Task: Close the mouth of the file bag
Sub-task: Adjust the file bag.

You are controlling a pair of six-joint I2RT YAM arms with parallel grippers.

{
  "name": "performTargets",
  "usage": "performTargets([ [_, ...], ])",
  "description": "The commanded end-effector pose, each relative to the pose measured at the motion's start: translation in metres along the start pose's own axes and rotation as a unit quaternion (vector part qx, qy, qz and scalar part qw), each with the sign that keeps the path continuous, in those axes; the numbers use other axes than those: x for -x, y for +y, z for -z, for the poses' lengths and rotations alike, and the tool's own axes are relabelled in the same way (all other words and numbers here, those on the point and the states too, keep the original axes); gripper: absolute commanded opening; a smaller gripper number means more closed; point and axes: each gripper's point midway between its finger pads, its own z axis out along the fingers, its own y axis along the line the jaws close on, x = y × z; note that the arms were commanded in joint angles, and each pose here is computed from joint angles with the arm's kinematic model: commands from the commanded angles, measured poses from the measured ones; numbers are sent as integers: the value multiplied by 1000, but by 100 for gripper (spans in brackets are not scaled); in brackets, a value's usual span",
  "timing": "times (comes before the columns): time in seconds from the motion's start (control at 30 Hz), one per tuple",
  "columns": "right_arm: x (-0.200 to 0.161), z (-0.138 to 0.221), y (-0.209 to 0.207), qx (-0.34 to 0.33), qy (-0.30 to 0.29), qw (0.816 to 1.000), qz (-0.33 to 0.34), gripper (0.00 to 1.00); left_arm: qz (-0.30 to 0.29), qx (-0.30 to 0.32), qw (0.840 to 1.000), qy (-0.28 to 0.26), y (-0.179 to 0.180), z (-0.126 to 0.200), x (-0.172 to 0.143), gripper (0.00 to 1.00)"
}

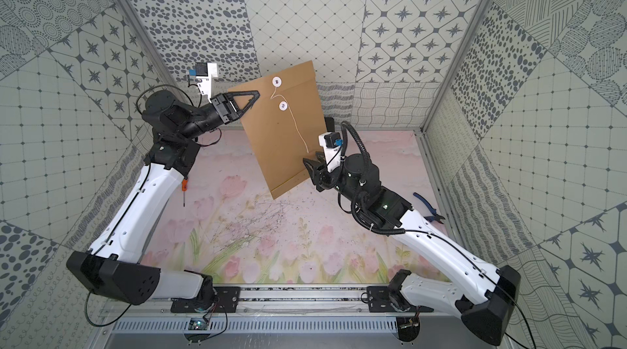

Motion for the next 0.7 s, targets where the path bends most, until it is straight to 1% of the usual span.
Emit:
performTargets([
  [0.0,64,0,-2,-29,-95,995,27,48,-22,-37,999,-2,-31,-3,1,0],
  [0.17,93,-14,9,-15,-118,992,45,48,-34,-50,998,14,-42,-7,-8,0],
  [0.3,121,-12,13,-17,-145,988,54,47,-52,-53,997,38,-47,-13,-23,0],
  [0.4,135,-9,16,-16,-158,985,72,49,-52,-52,996,47,-46,-16,-30,0],
  [0.53,139,-16,27,1,-153,984,89,51,-55,-63,995,58,-49,-21,-37,0],
  [0.6,137,-21,32,12,-147,985,94,50,-61,-72,993,65,-53,-24,-41,0],
  [0.67,133,-22,40,37,-140,985,96,48,-71,-78,992,71,-59,-24,-43,0],
])
